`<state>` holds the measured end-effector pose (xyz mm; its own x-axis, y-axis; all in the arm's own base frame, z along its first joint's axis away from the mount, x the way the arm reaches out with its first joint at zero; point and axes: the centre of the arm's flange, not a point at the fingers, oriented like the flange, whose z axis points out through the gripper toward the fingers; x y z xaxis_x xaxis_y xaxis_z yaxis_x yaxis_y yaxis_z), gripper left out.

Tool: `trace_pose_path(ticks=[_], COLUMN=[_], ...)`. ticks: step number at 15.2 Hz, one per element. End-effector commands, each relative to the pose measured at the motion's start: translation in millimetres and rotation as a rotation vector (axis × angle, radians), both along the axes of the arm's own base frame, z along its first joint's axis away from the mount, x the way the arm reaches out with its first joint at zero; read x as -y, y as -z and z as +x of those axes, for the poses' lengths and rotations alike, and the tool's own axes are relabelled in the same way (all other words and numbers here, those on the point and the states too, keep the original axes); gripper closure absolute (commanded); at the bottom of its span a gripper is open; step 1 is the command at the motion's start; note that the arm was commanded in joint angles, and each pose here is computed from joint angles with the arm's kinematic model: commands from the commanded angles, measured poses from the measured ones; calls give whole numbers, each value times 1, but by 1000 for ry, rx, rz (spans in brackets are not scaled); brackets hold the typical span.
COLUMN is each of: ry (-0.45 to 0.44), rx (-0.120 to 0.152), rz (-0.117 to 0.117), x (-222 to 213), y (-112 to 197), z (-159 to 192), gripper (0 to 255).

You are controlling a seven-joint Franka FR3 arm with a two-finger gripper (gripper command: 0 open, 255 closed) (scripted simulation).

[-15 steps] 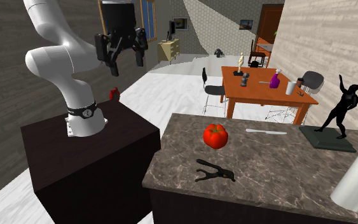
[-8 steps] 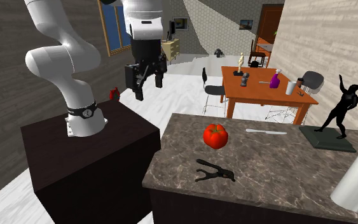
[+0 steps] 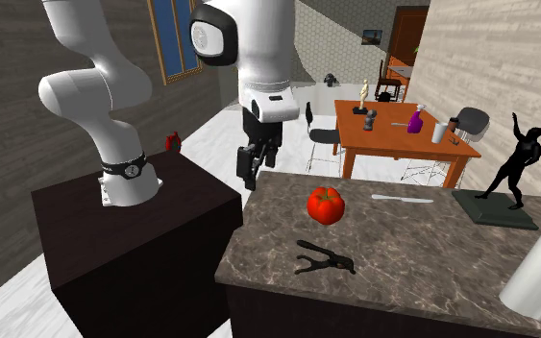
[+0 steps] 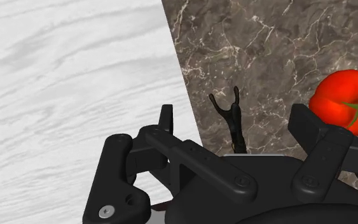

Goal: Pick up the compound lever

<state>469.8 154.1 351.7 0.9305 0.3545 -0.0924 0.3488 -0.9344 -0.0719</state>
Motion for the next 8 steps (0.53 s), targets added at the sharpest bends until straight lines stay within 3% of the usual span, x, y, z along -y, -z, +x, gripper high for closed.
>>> trace_pose_path(ticks=[1,8], ry=[-19,-85], rx=[-5,-24], rz=[0,-5], x=[-11,-57], y=[20,93], z=[13,52], gripper=[0,0])
